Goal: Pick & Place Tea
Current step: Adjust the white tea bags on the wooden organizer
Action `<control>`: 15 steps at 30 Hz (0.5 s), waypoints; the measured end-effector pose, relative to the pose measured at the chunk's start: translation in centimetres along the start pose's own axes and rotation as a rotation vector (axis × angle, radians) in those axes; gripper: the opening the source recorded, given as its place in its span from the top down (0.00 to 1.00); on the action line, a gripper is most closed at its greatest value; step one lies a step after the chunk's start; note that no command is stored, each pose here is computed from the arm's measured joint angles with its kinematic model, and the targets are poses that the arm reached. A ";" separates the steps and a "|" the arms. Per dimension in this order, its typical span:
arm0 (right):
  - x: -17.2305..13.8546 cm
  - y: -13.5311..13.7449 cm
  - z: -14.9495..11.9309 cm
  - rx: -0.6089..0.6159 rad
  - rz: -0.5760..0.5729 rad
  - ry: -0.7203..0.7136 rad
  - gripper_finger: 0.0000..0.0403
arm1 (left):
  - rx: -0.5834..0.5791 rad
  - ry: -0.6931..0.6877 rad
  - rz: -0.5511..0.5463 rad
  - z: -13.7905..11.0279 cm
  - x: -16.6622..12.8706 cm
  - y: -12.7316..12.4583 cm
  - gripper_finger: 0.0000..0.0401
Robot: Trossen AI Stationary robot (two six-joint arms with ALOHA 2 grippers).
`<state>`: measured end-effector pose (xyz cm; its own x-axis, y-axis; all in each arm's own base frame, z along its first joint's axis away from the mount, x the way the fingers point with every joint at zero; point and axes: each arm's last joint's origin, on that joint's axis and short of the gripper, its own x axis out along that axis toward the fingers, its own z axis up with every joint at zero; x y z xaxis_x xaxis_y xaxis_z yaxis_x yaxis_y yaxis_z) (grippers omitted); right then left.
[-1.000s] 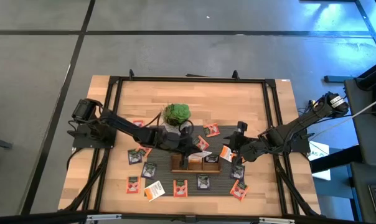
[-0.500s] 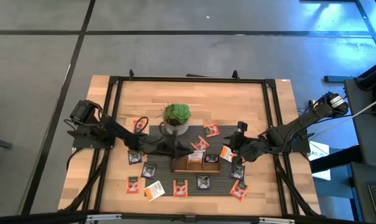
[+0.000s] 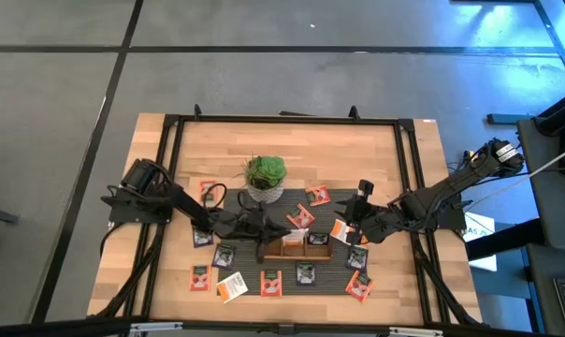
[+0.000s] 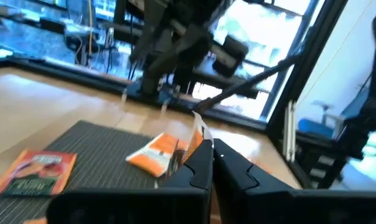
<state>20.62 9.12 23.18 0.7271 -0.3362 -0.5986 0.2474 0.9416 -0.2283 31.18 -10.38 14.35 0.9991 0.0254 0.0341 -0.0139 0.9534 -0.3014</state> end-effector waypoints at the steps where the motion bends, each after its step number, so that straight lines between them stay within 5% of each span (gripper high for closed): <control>1: 0.0 0.0 0.0 0.000 0.000 0.000 0.71 | 0.000 -0.001 0.000 -0.3 0.1 0.1 0.99; 15: 0.0 0.0 0.0 -0.003 0.001 0.002 0.71 | -0.025 0.007 0.044 -3.0 1.1 0.5 0.99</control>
<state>20.61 9.12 23.17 0.7262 -0.3350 -0.6004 0.2445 0.9420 -0.2299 32.43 -10.72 11.39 0.9978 0.0648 0.0142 -0.0567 0.9437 -0.3259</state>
